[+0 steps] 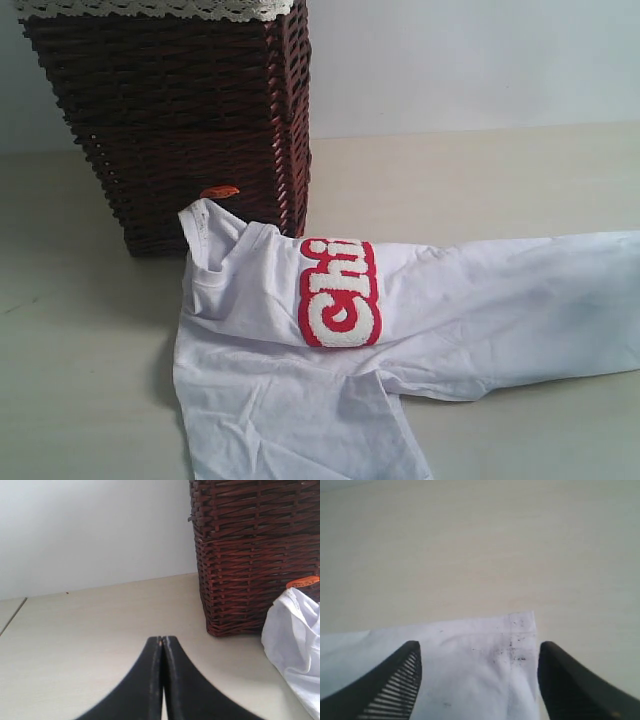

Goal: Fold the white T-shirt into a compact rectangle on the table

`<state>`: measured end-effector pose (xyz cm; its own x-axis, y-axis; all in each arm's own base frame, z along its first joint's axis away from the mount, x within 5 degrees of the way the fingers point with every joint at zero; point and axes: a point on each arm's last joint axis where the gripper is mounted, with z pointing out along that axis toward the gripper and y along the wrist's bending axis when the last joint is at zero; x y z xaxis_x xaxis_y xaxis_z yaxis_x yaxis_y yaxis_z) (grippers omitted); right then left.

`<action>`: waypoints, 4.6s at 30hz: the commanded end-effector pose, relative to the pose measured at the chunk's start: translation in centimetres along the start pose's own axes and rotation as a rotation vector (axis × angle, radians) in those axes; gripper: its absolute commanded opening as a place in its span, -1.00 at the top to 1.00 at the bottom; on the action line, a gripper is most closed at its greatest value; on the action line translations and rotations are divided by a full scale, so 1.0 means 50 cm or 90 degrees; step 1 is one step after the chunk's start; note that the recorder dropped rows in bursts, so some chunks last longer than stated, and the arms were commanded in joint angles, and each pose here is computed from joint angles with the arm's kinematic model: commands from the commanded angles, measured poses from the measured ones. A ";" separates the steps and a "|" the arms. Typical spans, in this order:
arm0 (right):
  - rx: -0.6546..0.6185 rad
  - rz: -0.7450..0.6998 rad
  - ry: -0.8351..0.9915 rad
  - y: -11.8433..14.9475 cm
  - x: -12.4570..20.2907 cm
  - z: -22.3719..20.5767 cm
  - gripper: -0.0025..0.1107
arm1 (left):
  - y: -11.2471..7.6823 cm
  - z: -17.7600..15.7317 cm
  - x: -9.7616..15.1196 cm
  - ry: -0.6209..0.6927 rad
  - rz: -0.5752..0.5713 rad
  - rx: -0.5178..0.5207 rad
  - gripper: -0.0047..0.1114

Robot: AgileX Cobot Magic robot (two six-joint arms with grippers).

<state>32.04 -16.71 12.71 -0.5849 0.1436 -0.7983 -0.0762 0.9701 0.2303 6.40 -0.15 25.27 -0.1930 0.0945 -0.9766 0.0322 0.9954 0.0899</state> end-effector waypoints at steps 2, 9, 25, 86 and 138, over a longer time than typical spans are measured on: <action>0.041 -0.174 0.096 0.000 -0.007 -0.044 -0.20 | 0.000 0.000 0.002 -0.003 -0.004 -0.003 0.92; -0.081 -0.270 0.268 -0.017 0.076 -0.059 -0.18 | 0.000 0.000 0.002 -0.003 -0.004 -0.003 0.92; -0.161 -0.173 0.242 -0.004 0.101 -0.035 0.96 | 0.000 0.000 0.002 -0.003 -0.004 -0.003 0.92; -0.062 -0.276 0.157 0.215 -0.094 -0.008 0.12 | 0.000 0.000 0.002 -0.003 -0.003 -0.003 0.92; -0.361 -0.291 0.397 0.117 -0.004 -0.107 0.96 | 0.000 0.000 0.002 -0.003 -0.003 -0.003 0.92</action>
<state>28.60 -12.35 15.49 -0.6897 -0.4923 -0.5310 -0.6938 0.6592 0.2900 6.40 -0.15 25.27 -0.1930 0.0927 -0.9768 0.0318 0.9956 0.0882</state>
